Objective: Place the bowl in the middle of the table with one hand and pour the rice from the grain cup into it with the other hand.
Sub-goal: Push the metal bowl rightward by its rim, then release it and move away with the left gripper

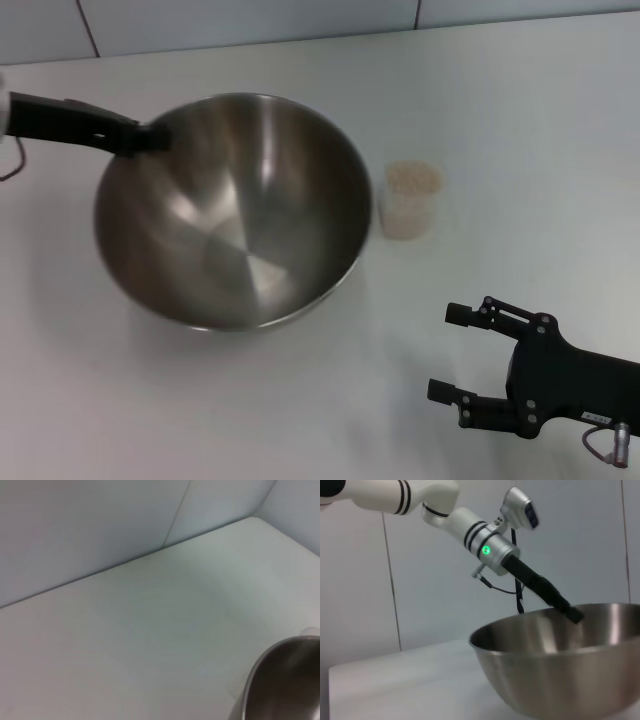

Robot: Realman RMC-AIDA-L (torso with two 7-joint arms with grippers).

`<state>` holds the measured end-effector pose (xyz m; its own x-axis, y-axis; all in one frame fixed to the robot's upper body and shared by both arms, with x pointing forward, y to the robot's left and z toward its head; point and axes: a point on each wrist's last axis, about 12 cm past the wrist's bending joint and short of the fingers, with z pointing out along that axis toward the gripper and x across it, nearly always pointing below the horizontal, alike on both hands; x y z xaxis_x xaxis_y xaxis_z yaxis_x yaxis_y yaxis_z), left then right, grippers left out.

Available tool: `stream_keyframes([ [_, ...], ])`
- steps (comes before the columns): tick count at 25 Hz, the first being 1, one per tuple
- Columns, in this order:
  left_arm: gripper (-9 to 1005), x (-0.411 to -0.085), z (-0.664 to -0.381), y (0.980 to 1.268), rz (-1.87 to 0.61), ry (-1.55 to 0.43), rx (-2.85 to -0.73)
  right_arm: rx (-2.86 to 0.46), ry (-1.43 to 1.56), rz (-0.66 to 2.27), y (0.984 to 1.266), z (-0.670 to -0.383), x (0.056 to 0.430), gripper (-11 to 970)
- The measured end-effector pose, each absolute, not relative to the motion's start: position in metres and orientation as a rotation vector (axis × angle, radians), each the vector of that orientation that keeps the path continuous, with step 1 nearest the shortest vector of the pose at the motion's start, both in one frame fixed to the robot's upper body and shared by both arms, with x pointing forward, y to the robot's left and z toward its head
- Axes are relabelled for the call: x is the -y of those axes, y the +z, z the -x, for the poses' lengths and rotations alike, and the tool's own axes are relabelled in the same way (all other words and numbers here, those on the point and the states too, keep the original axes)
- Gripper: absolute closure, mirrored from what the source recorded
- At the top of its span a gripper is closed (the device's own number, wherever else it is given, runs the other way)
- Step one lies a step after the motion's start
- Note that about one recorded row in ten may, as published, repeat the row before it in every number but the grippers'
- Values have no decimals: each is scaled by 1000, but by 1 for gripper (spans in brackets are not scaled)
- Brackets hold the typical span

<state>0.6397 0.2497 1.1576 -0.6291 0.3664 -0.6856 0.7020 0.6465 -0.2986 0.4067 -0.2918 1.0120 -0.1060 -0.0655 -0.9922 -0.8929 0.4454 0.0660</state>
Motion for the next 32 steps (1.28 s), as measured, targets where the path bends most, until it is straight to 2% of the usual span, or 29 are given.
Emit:
stream_keyframes([
  [4,928,-232,-645,1148,-844,-698,-2294,-1521,880,878,1012,-407,292,130],
  [22,893,-222,-644,1132,-881,-611,-2246,-1525,871,867,1011,-405,293,131],
  [30,877,-231,-634,1145,-963,-601,-2170,-1564,774,728,1009,-409,303,131],
  [32,798,-239,-619,1152,-1032,-655,-2101,-1602,691,618,1005,-414,310,131],
])
